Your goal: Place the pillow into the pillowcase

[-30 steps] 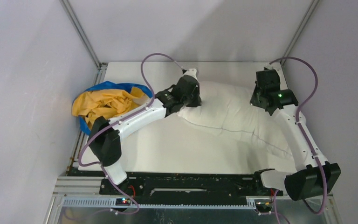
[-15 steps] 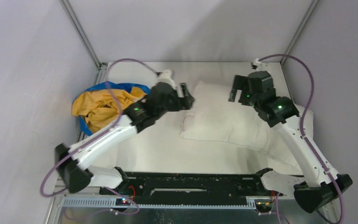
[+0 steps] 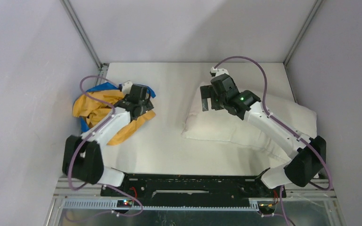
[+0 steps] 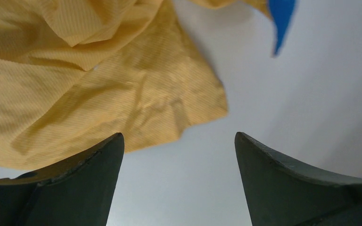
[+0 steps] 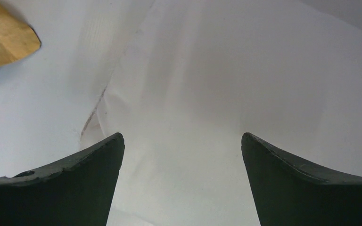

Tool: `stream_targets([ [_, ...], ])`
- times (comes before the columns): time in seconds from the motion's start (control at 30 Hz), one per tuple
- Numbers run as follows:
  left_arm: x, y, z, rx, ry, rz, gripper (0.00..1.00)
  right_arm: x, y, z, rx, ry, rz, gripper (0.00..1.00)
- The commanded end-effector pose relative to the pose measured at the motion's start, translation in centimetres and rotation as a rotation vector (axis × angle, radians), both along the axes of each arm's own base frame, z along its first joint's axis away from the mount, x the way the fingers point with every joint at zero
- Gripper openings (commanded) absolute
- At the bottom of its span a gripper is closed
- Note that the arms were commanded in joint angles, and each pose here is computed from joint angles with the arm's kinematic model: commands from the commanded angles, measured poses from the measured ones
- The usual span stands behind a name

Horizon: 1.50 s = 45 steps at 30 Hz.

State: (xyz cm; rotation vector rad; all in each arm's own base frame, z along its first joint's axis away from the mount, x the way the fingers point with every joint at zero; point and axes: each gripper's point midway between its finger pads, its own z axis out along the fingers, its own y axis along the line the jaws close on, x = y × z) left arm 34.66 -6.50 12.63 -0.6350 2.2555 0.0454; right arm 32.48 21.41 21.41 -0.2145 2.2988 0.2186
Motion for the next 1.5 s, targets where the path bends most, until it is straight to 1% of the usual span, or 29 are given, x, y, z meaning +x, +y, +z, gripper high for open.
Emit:
stream_targets([
  [0.0,2.3,1.5,-2.6,-0.002,0.027,0.101,0.89,0.7,0.0,0.3,0.018,-0.038,0.007,0.96],
  [0.1,3.6,1.8,-5.3,0.016,0.087,0.118,0.81,0.8,-0.8,0.0,0.022,-0.037,-0.007,0.96],
  [0.2,4.3,1.7,-7.5,0.002,0.118,0.131,0.70,0.9,-1.7,-0.2,0.026,-0.036,-0.018,0.96],
  [0.27,4.8,1.6,-8.1,0.008,0.121,0.133,0.60,1.0,-2.3,-0.2,0.028,-0.038,-0.028,0.96],
  [0.3,5.0,1.3,-8.1,0.006,0.118,0.127,0.54,0.9,-2.5,-0.2,0.029,-0.040,-0.032,0.96],
  [0.33,5.1,1.2,-8.2,0.002,0.120,0.125,0.46,0.9,-2.7,-0.1,0.029,-0.043,-0.036,0.95],
  [0.37,5.1,1.0,-8.2,-0.006,0.125,0.115,0.34,0.9,-3.0,-0.1,0.027,-0.043,-0.040,0.95],
  [0.47,4.9,-0.6,-8.0,-0.020,0.142,0.055,0.02,0.9,-3.5,0.0,0.031,-0.046,-0.048,0.95],
  [0.5,4.5,-1.7,-7.6,-0.028,0.142,0.017,0.00,0.9,-3.6,0.2,0.033,-0.049,-0.051,0.95],
  [0.6,2.1,-6.1,-6.1,-0.037,0.148,-0.143,0.00,0.9,-3.8,0.8,0.043,-0.064,-0.049,0.95],
  [0.73,-4.1,-11.8,-4.4,-0.088,0.169,-0.366,0.00,1.1,-3.0,2.1,0.095,-0.101,-0.018,0.95],
  [0.87,-10.8,-13.4,-4.8,-0.185,0.212,-0.449,0.00,1.7,0.3,4.3,0.198,-0.159,0.095,0.96],
  [0.93,-13.2,-13.1,-5.1,-0.224,0.238,-0.460,0.00,2.3,2.3,5.1,0.212,-0.188,0.152,0.97],
  [1.0,-14.7,-12.1,-4.9,-0.238,0.242,-0.451,0.00,2.7,4.6,5.3,0.212,-0.201,0.214,0.97],
  [1.1,-15.5,-10.2,-3.9,-0.206,0.214,-0.422,0.00,2.9,8.6,4.7,0.189,-0.196,0.317,0.97],
  [1.17,-15.4,-9.6,-3.0,-0.196,0.189,-0.414,0.00,3.4,10.7,3.4,0.133,-0.175,0.356,0.98],
  [1.23,-15.3,-9.0,-2.4,-0.180,0.174,-0.403,0.00,3.9,12.1,1.6,0.087,-0.128,0.384,0.99],
  [1.3,-15.2,-8.6,-1.8,-0.173,0.157,-0.394,0.00,3.8,13.7,0.2,0.086,-0.071,0.430,0.99],
  [1.37,-15.2,-8.9,-1.2,-0.198,0.138,-0.410,0.00,3.3,15.3,-1.2,0.082,-0.033,0.469,0.99],
  [1.4,-15.1,-9.2,-0.6,-0.212,0.125,-0.423,0.04,2.9,16.0,-1.8,0.071,-0.021,0.484,0.99],
  [1.47,-14.9,-9.5,0.9,-0.226,0.094,-0.446,0.18,2.3,16.7,-3.2,0.029,-0.005,0.484,0.99],
])
